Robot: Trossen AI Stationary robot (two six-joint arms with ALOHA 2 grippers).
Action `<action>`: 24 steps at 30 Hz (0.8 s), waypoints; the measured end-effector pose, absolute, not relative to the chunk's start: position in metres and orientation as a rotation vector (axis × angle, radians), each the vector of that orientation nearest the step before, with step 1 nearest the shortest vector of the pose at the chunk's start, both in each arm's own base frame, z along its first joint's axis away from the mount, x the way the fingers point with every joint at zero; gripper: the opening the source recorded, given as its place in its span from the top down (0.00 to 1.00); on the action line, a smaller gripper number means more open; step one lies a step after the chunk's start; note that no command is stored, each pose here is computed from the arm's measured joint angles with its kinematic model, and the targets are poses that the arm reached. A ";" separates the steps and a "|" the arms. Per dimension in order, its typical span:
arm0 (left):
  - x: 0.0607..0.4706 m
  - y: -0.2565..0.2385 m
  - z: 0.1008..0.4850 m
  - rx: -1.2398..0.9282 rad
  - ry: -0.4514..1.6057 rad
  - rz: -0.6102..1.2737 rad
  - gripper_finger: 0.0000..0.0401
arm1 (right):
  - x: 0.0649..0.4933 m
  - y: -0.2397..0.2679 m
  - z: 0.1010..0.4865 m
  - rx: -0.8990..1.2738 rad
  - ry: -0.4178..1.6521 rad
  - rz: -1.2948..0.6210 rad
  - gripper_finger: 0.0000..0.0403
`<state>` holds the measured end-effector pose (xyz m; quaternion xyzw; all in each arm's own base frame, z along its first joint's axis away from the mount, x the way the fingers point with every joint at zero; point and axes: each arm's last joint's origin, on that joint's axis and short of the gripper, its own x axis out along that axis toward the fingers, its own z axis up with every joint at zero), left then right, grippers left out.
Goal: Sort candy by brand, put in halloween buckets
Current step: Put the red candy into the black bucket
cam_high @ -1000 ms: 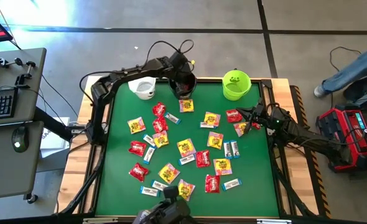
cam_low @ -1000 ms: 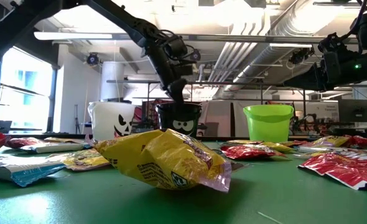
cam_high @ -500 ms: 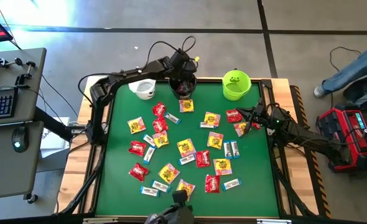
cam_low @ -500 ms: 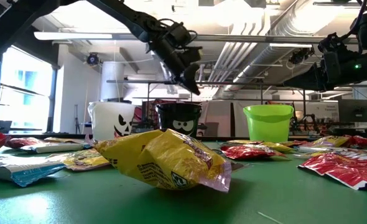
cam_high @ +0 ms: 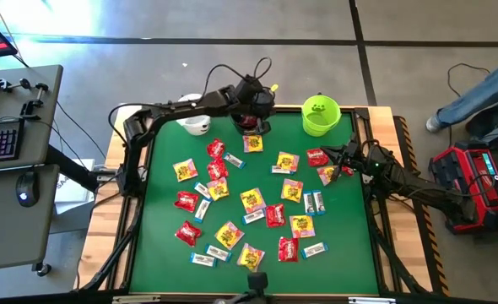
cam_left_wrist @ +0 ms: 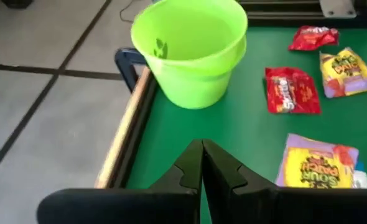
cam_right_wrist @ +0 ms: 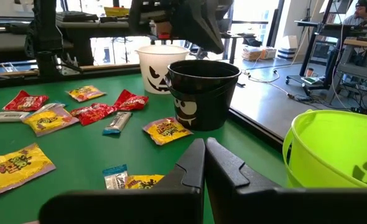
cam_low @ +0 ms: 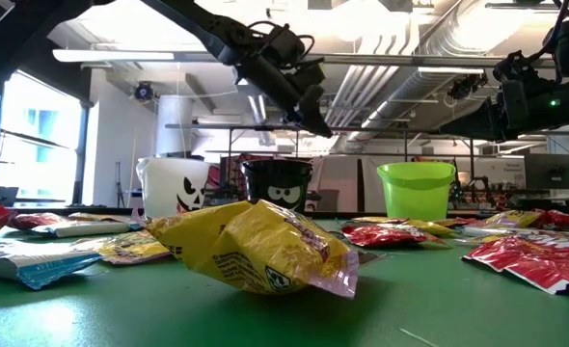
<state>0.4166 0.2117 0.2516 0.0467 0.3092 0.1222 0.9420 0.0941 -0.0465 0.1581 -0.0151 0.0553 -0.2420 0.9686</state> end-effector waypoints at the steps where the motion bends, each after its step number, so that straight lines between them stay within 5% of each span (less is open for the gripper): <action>1: 0.416 0.209 0.248 0.092 0.625 0.247 1.00 | 0.094 -0.047 0.158 -0.030 0.112 -0.489 1.00; 24: 0.341 0.121 0.256 0.178 0.339 0.228 1.00 | 0.094 -0.047 0.159 -0.032 0.107 -0.489 1.00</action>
